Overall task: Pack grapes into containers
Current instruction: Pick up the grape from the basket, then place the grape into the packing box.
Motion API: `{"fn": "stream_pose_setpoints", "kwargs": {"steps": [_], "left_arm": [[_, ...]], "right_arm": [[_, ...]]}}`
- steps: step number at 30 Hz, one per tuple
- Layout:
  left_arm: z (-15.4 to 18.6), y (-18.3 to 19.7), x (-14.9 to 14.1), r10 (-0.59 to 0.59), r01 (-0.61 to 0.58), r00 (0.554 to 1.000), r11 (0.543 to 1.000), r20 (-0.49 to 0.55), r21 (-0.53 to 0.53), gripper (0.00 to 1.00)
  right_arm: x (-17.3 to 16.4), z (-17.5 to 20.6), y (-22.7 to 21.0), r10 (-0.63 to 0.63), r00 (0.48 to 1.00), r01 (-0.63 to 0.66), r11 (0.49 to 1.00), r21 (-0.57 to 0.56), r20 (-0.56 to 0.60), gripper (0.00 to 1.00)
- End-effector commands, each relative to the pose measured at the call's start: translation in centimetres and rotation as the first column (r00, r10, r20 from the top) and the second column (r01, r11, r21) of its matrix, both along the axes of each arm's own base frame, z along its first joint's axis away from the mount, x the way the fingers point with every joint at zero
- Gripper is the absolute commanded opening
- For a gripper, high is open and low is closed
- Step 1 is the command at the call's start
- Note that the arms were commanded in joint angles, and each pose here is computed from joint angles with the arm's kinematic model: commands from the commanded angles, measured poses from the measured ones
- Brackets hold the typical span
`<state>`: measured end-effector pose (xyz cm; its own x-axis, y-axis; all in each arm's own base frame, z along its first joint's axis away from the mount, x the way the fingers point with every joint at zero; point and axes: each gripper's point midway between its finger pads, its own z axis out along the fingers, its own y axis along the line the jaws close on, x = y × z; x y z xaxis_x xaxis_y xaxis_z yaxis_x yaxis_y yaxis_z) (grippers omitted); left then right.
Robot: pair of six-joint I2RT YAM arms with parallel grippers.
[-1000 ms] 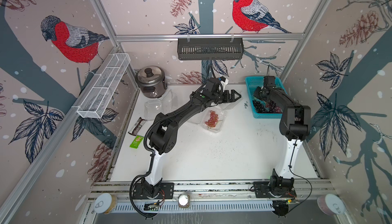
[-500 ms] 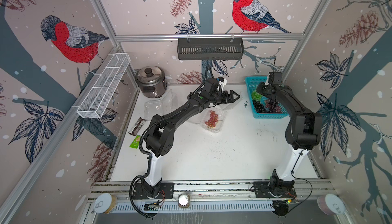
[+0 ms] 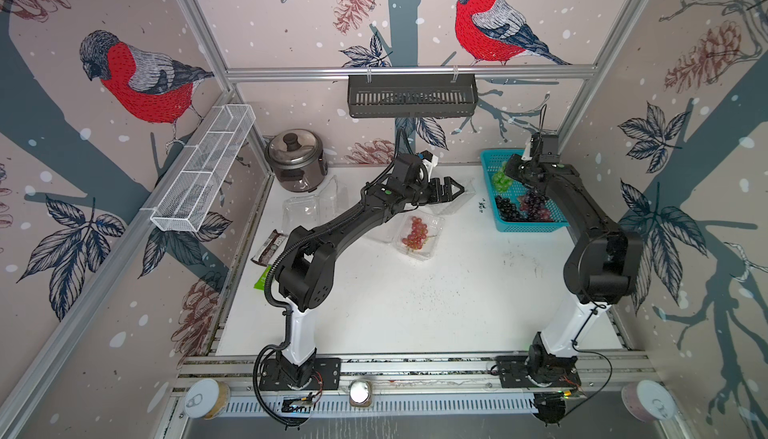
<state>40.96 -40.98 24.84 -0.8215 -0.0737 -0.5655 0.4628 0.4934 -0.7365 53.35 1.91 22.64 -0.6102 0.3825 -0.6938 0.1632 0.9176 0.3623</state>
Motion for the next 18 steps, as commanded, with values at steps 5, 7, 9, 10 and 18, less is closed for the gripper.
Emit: {"fn": "stream_pose_setpoints", "kwargs": {"steps": [5,7,9,10,18], "left_arm": [[1.3,1.7,0.6,0.027,-0.026,1.0,0.999,0.012,-0.046,0.97],[1.5,2.3,0.6,0.035,-0.035,0.999,0.998,0.01,-0.051,0.97],[1.6,3.0,0.5,0.043,-0.042,0.999,0.998,0.008,-0.055,0.97],[1.6,3.3,0.5,0.047,-0.046,0.999,0.997,0.007,-0.056,0.97],[0.9,6.7,-0.1,0.102,-0.103,0.995,0.993,-0.024,-0.06,0.97]], "right_arm": [[-0.8,3.6,2.3,0.051,0.997,-0.05,0.999,-0.017,0.064,0.19],[-1.1,4.3,3.2,0.066,0.995,-0.065,0.998,-0.024,0.076,0.19],[-1.6,5.1,4.3,0.087,0.992,-0.085,0.996,-0.03,0.089,0.19],[-1.9,5.5,4.9,0.099,0.991,-0.096,0.995,-0.031,0.093,0.19],[-5.4,8.1,12.0,0.224,0.966,-0.216,0.974,-0.071,0.129,0.18]]}}
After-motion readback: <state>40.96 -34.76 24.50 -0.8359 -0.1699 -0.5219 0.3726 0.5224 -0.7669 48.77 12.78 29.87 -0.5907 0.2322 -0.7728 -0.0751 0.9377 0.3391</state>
